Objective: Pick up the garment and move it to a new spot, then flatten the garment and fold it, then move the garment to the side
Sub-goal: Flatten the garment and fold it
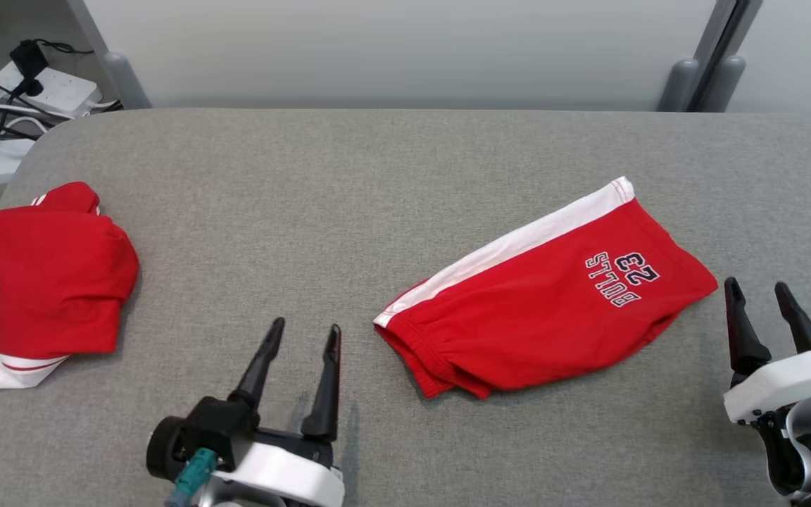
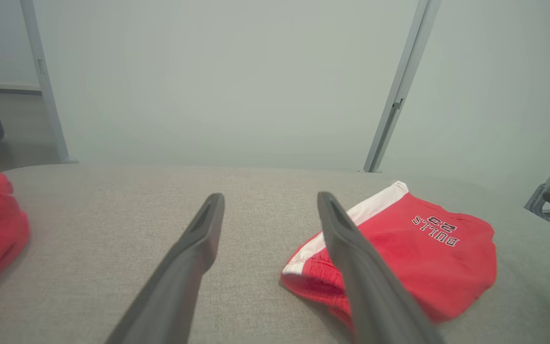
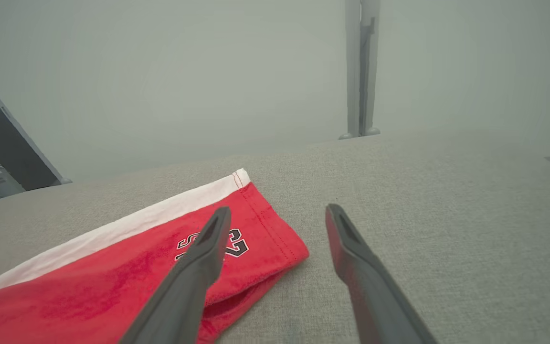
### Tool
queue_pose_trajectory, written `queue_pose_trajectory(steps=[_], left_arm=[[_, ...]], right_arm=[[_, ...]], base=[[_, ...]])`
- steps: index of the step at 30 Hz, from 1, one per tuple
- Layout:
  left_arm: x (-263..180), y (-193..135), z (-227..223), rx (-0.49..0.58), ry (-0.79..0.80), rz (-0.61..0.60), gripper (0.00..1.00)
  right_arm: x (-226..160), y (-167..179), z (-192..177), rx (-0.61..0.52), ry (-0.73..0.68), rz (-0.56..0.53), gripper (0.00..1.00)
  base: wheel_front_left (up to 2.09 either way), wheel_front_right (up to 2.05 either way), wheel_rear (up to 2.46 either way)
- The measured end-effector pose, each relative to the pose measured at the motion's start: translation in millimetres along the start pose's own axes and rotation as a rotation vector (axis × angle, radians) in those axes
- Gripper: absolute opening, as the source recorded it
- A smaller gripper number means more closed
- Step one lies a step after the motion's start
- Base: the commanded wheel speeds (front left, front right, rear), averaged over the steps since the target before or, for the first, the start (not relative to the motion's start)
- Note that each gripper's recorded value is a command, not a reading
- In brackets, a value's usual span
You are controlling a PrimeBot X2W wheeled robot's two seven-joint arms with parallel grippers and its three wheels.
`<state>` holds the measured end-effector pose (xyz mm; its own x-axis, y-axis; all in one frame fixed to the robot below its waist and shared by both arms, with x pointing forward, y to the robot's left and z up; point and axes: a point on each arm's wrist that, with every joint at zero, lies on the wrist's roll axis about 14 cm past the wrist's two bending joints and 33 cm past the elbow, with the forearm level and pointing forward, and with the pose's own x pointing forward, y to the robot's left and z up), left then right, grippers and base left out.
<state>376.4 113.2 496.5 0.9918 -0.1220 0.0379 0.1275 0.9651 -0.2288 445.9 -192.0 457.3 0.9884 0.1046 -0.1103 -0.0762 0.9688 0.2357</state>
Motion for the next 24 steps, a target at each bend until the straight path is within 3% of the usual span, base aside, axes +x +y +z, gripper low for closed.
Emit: queue_pose_trajectory(steps=[6, 13, 19, 20, 21, 22, 23, 24], left_arm=[[-7.6, -9.2, -10.3, -0.012, 0.033, -0.019, 1.0], [-6.7, -0.7, -15.3, 0.001, 0.051, 0.004, 1.0], [-7.9, 11.7, -15.2, 0.014, 0.054, 0.037, 1.0], [-8.1, 12.7, -14.9, 0.015, 0.054, 0.039, 1.0], [-8.8, 13.5, -15.5, 0.016, 0.056, 0.042, 1.0], [-9.5, 13.9, -16.4, 0.016, 0.059, 0.044, 1.0], [-10.2, 13.9, -17.7, 0.017, 0.064, 0.044, 1.0], [-10.7, 13.5, -18.9, 0.018, 0.068, 0.043, 1.0]], right_arm=[[14.3, -6.8, -38.6, 0.205, 0.149, -0.076, 1.0], [53.0, -17.8, -52.5, 0.2, 0.353, -0.097, 1.0], [60.6, -1.8, -82.1, 0.187, 0.538, -0.072, 1.0], [62.5, -1.0, -82.8, 0.185, 0.548, -0.072, 0.94], [64.5, -0.6, -82.7, 0.188, 0.551, -0.073, 0.76], [65.5, -0.7, -83.5, 0.191, 0.557, -0.076, 0.5], [65.8, -0.4, -84.8, 0.192, 0.563, -0.078, 0.39], [65.6, -0.3, -86.3, 0.192, 0.568, -0.079, 0.19]], base=[[0.0, 0.0, 0.0], [0.0, 0.0, 0.0], [0.0, 0.0, 0.0], [0.0, 0.0, 0.0], [0.0, 0.0, 0.0], [0.0, 0.0, 0.0], [0.0, 0.0, 0.0], [0.0, 0.0, 0.0]])
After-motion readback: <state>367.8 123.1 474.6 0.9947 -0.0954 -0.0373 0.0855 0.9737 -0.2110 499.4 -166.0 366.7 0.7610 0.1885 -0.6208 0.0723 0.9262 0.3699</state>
